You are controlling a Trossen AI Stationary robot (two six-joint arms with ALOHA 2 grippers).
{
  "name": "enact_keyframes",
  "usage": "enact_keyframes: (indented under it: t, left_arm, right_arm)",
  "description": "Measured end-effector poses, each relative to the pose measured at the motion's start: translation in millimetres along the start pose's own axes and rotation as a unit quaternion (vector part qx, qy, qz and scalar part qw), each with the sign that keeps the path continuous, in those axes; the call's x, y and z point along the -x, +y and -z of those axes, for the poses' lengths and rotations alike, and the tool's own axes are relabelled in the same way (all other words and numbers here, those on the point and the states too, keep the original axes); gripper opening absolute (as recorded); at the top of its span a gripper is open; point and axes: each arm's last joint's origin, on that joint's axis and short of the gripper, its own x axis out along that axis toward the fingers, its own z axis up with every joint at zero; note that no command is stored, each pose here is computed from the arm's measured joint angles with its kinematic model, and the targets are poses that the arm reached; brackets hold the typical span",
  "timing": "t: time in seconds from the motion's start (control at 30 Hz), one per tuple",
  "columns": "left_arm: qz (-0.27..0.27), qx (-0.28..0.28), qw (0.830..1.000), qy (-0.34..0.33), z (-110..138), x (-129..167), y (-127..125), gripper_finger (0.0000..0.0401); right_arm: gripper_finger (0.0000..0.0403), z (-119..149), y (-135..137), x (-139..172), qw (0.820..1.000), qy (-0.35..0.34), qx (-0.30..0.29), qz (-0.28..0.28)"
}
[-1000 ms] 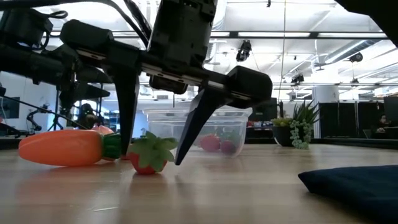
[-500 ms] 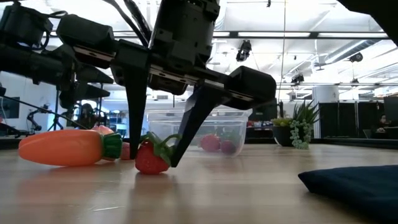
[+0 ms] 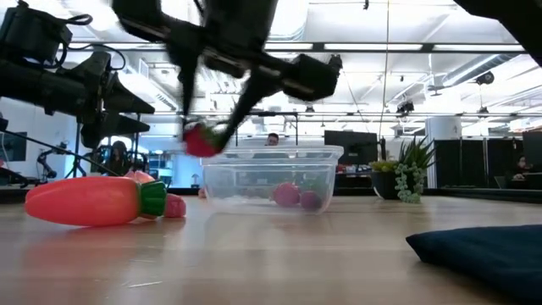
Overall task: Pick and placing Produce into tupperware
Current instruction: Put the red strawberry into the transparent bin, then put the red cherry into the transparent bin
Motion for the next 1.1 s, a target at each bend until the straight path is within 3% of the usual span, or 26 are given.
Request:
enact_keyframes:
  t: [0.17,0.43,0.93,1.1]
  left_arm:
    - [0.000,0.000,1.000,0.000,0.1,0.0,0.0,0.0226]
    - [0.000,0.000,1.000,0.000,0.0,-0.1,0.0,0.0226]
    - [0.000,0.000,1.000,0.000,0.1,-0.1,0.0,0.0226]
    - [0.000,0.000,1.000,0.000,0.0,-0.1,0.0,0.0226]
  right_arm:
    - [0.0132,-29.5,-16.3,19.5,0.998,-0.024,0.003,0.063]
    - [0.0142,-70.5,-23.8,13.9,0.996,-0.005,0.044,0.079]
    - [0.0249,-85.8,-27.3,7.6,0.993,0.001,0.079,0.088]
    - [0.0256,-110.4,-34.2,18.7,0.993,-0.009,0.078,0.093]
